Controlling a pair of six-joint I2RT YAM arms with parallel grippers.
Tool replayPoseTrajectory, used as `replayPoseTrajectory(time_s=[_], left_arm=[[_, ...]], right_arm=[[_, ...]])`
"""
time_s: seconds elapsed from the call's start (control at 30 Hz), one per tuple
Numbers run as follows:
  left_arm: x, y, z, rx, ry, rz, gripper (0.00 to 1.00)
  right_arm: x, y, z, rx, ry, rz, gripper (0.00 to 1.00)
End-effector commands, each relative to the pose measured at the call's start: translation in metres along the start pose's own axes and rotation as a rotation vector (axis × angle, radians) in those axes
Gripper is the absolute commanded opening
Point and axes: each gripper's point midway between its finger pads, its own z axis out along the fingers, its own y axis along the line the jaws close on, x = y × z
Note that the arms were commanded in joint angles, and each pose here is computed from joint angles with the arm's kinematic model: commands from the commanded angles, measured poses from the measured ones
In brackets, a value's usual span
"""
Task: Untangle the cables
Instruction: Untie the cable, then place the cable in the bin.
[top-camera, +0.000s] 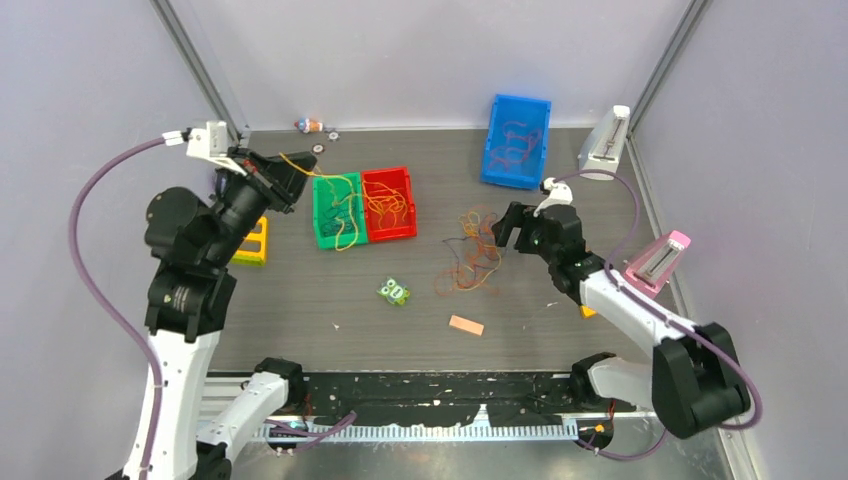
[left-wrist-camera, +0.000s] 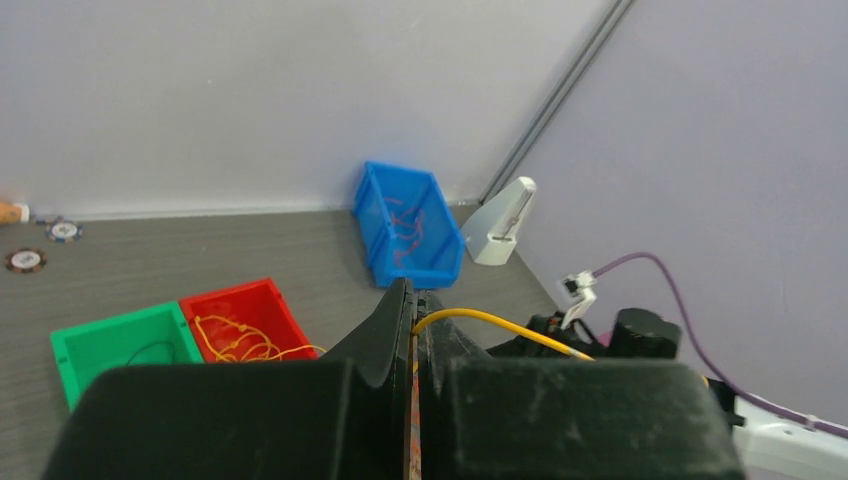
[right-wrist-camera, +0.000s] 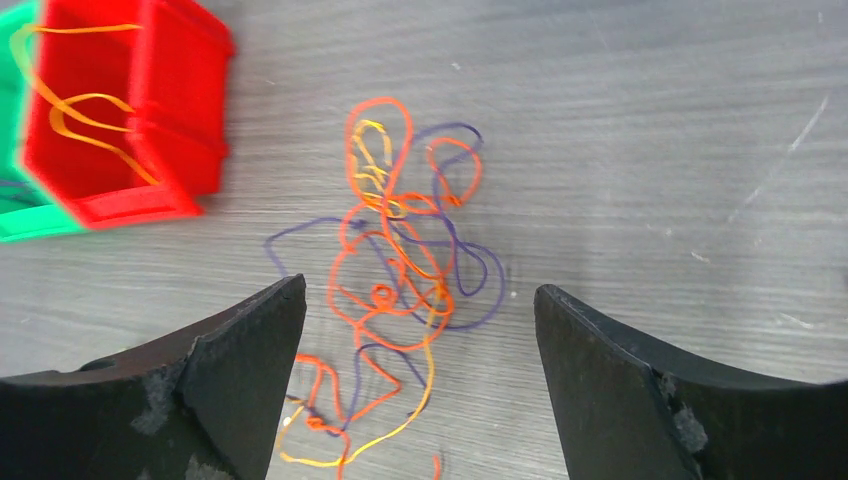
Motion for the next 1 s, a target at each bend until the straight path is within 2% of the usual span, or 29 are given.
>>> replayPoseTrajectory(time_s=[0.0, 0.27, 0.97], left_arm=[[0.009, 0.009, 0.013, 0.004, 0.009, 0.019, 0.0], [0.017, 0.021, 0.041, -0.009, 0.056, 0.034, 0.0], [0.044, 0.069, 0.132, -0.084, 0.186, 0.034, 0.0]], right_arm=[[-0.018, 0.024, -0.026, -0.132, -0.056, -0.064, 0.9], [-0.035, 0.032, -0.059, -0.199, -0.171, -0.107, 0.9], [-0.024, 0.029, -0.06, -0.261, -0.289, -0.093, 0.89]])
